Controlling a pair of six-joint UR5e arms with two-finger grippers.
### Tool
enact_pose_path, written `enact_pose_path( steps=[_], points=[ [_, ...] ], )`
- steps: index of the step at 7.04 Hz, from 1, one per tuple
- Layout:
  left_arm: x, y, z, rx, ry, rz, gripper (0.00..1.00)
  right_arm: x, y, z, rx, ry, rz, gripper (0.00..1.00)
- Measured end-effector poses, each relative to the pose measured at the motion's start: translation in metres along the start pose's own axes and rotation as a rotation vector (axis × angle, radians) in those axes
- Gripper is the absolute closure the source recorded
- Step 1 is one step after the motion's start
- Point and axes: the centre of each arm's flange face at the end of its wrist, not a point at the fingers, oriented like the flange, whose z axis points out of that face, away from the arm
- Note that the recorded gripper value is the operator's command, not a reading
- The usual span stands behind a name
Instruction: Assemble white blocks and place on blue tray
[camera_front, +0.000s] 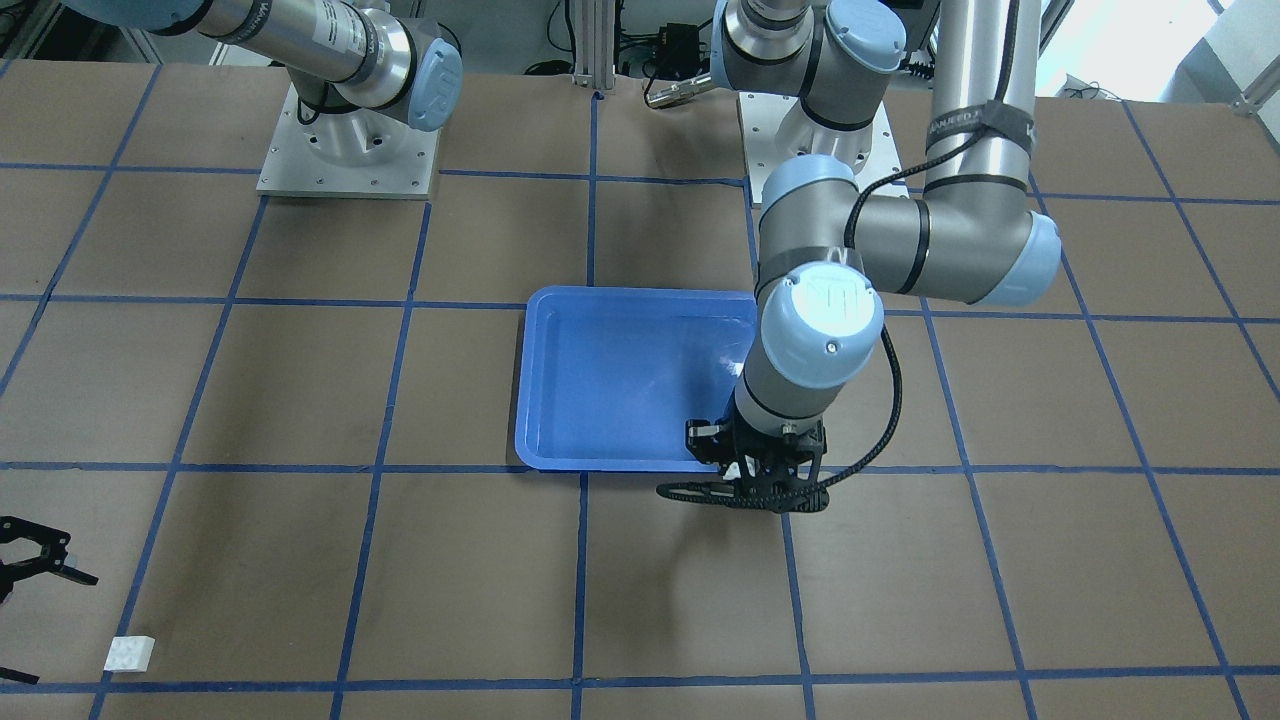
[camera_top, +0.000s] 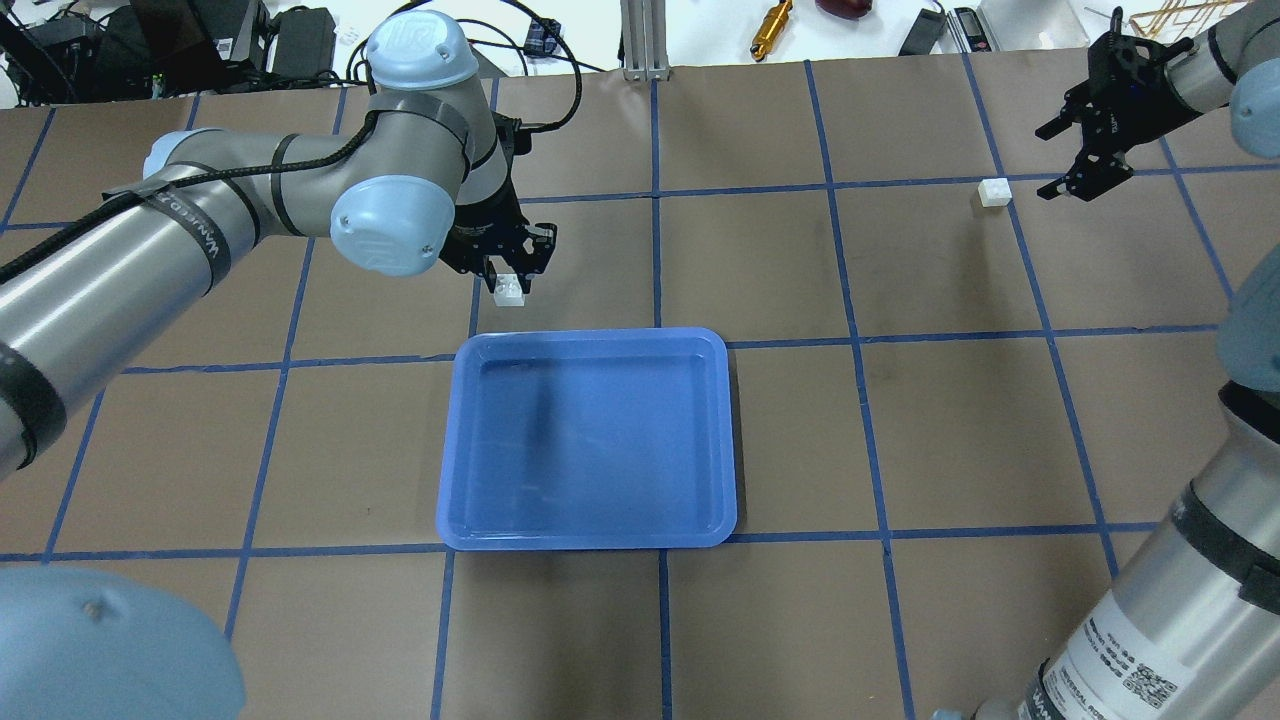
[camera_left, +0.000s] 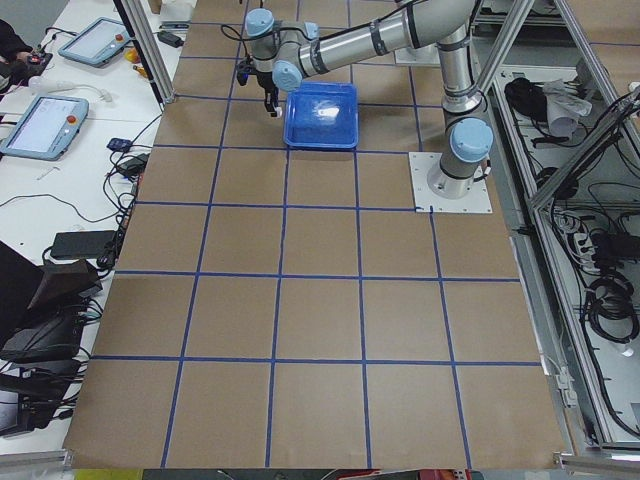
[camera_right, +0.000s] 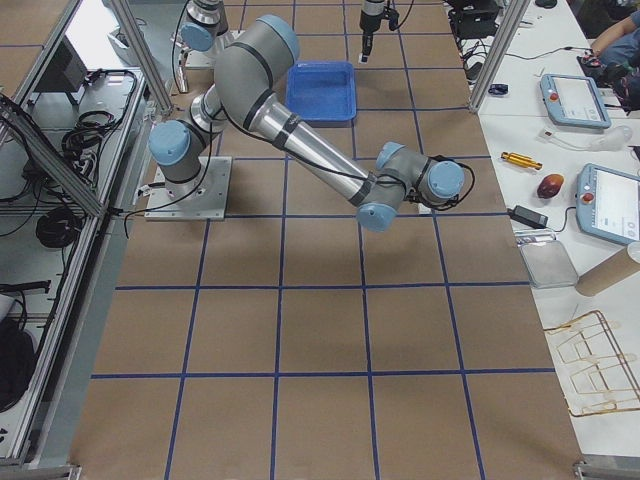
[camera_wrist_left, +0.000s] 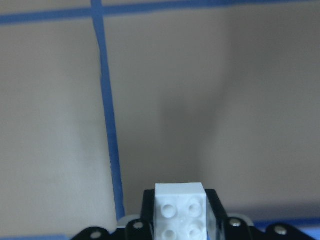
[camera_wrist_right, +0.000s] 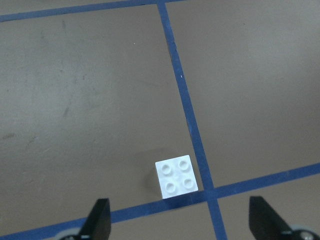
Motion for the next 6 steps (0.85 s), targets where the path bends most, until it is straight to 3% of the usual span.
enact_pose_path(
  steps=[3, 6],
  points=[
    [0.036, 0.07, 0.019, -0.001, 0.0, -0.067, 0.8, 0.012, 0.014, 0.019, 0.028, -0.016, -0.108, 0.04],
    [0.071, 0.097, 0.056, 0.041, 0.012, -0.113, 0.8, 0.008, 0.024, 0.03, 0.002, -0.092, -0.103, 0.03]
  ],
)
